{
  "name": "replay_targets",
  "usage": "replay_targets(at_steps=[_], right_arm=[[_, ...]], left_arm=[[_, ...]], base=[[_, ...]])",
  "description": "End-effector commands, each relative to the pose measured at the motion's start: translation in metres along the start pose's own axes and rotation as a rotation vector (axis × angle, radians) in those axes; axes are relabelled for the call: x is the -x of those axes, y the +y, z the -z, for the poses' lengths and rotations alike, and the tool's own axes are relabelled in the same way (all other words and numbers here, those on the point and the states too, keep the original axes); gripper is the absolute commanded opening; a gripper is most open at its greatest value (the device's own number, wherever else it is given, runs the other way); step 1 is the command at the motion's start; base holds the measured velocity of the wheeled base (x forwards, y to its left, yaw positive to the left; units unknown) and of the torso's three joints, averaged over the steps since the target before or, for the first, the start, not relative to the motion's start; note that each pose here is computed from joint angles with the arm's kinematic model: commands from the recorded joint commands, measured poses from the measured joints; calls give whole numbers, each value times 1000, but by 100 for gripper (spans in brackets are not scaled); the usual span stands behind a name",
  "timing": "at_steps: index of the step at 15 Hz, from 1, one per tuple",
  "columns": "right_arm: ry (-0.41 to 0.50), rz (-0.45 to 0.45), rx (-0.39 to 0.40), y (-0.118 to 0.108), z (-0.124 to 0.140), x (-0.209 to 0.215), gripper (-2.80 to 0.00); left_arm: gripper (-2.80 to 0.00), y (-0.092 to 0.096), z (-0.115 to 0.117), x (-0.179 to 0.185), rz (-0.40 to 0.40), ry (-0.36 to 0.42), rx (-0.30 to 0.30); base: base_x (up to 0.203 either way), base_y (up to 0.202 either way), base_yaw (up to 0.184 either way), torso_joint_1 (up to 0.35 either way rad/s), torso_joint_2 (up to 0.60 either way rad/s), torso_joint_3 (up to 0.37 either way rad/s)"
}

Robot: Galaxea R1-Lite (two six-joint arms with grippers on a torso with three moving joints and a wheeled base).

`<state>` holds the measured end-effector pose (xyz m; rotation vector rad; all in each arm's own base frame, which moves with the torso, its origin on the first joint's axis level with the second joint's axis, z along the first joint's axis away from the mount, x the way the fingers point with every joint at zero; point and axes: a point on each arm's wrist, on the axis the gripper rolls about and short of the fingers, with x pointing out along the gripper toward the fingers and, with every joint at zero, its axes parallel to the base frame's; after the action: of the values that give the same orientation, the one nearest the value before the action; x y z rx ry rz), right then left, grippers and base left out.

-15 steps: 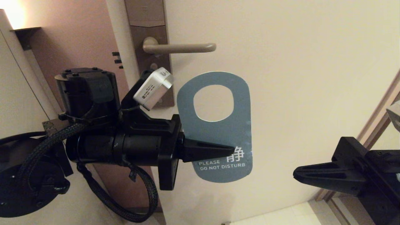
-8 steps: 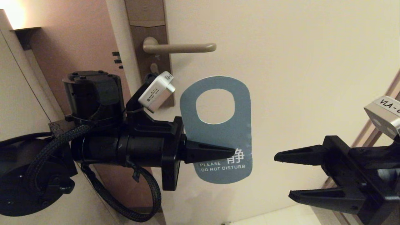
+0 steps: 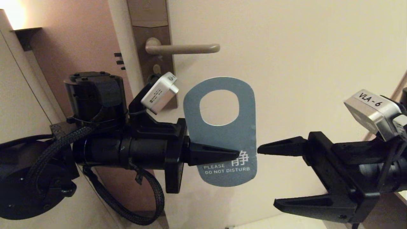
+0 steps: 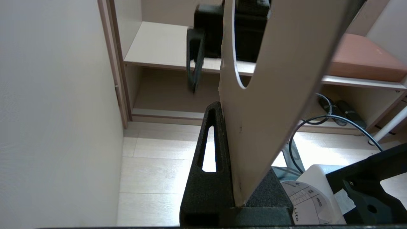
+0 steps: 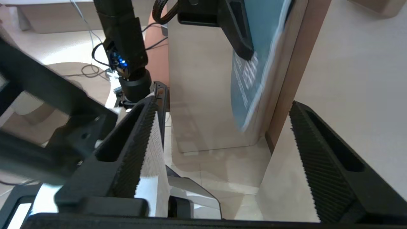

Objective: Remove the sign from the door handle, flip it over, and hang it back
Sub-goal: Hand it to the other hand

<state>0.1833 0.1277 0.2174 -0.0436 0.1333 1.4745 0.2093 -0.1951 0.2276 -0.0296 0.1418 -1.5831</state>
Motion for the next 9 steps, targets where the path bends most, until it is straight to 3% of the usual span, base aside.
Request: replay_targets(at_steps=[1, 9], right_arm=[[7, -32, -1, 1, 1, -10, 0], [6, -93, 16, -5, -7, -36, 0]], left_arm=[[-280, 0, -1, 0, 3, -7, -7], [-280, 2, -3, 2, -9, -15, -12]], base=[[0, 0, 0, 0, 0, 0], [0, 0, 0, 0, 0, 0]])
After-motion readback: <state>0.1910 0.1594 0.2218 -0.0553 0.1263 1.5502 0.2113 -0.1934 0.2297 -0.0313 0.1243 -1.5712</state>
